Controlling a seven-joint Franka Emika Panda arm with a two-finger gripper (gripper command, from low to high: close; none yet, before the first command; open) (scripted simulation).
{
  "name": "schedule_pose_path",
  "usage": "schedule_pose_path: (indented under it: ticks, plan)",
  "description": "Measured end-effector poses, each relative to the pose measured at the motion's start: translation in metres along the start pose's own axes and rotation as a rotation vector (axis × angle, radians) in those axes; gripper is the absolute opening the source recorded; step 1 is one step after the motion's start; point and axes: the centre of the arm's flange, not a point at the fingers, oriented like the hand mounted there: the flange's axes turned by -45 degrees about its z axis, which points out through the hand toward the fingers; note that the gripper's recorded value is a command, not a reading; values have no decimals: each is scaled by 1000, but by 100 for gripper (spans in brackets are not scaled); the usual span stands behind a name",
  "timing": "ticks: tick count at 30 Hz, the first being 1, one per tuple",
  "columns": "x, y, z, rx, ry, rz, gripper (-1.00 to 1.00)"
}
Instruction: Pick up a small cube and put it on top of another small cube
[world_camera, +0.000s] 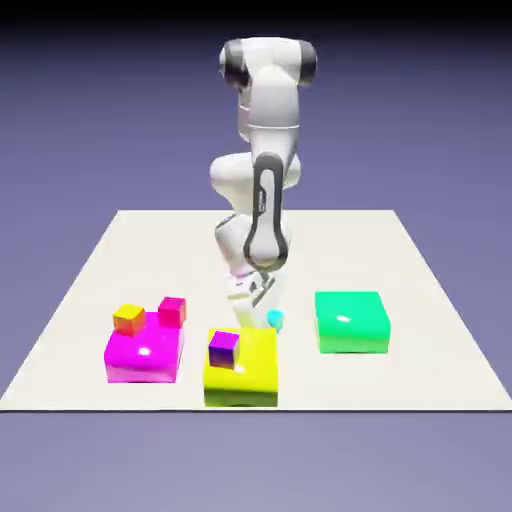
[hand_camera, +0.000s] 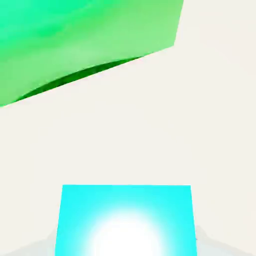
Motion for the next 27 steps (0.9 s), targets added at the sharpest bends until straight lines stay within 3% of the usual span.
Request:
schedule_pose_path:
  ticks: [6,17,27]
  plan:
    - [14,2,-32,-8,13,1,-100]
    - [54,158,-78,21,237,-249,-100]
    - [-53,256,-184,105,136,-473,-100]
